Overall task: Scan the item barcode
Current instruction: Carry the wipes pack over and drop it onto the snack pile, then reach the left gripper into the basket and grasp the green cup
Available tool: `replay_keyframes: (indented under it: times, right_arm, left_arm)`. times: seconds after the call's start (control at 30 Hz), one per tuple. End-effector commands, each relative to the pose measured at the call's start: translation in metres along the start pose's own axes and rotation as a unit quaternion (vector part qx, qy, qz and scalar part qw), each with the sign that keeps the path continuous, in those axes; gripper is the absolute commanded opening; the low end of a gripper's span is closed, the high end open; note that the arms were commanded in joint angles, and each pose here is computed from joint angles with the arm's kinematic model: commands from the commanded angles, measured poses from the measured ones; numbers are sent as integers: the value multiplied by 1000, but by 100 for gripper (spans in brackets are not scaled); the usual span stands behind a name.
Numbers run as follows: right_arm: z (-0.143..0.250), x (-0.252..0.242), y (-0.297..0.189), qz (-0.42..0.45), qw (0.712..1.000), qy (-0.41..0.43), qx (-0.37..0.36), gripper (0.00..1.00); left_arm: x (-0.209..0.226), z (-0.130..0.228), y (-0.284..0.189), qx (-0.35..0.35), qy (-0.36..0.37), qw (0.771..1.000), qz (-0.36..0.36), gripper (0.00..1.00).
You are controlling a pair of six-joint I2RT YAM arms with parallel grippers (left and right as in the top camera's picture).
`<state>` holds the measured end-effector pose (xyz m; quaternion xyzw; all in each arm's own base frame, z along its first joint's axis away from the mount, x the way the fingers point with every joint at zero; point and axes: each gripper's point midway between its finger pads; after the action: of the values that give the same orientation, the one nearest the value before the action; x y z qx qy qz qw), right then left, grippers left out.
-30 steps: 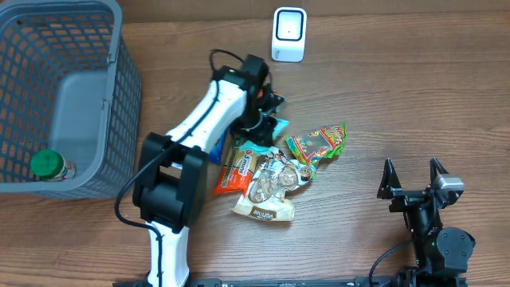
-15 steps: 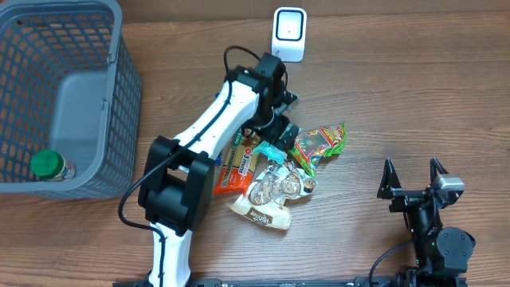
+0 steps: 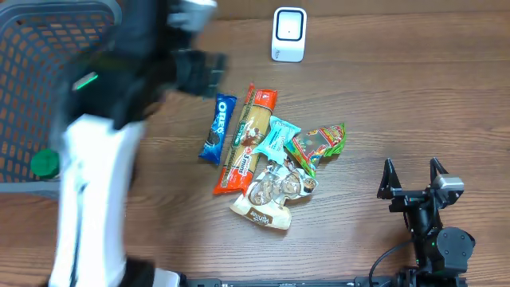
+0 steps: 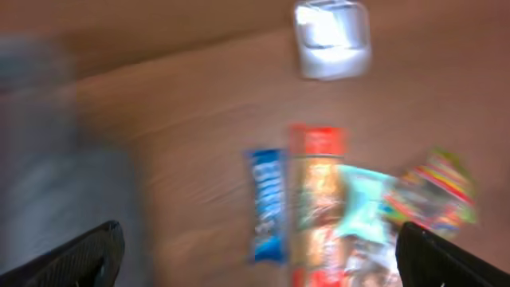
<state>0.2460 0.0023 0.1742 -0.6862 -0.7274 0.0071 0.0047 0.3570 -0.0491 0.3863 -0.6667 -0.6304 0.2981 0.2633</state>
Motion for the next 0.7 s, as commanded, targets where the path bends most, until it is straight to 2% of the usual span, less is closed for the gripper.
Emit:
replay_keyframes:
  times: [0.0,0.07,0.13,0.33,0.43,0.67]
  right_arm:
    - [2,-2,0,6,1000,-2,-1,100]
    - [2,-2,0,6,1000,-2,-1,100]
    - [2,-2,0,6,1000,-2,-1,100]
    - [2,-2,0,6,1000,-2,-1,100]
    - [2,-2,0,6,1000,-2,-1,100]
    - [2,-2,0,6,1000,-2,-1,100]
  left_arm:
    - [91,14,-34,-16,-147,977,-154,100]
    - [134,32,-55,-23,-239,950,-202,100]
    - [164,45,-65,-27,-290,927,-236,100]
    - [225,97,-52,14,-400,864,-304,100]
    - [243,123,-24,45,-418,850,-318,100]
    - [261,169,45,75,-440,841,-306,100]
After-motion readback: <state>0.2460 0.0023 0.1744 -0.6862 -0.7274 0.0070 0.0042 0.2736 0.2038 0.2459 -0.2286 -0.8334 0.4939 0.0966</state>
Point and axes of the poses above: each gripper's point midway between its finger pads, its own y axis out along the fingers, its own x axis along the line the jaws close on, z = x × y, and after that the axes turned 9 degrees about -y, right-handed
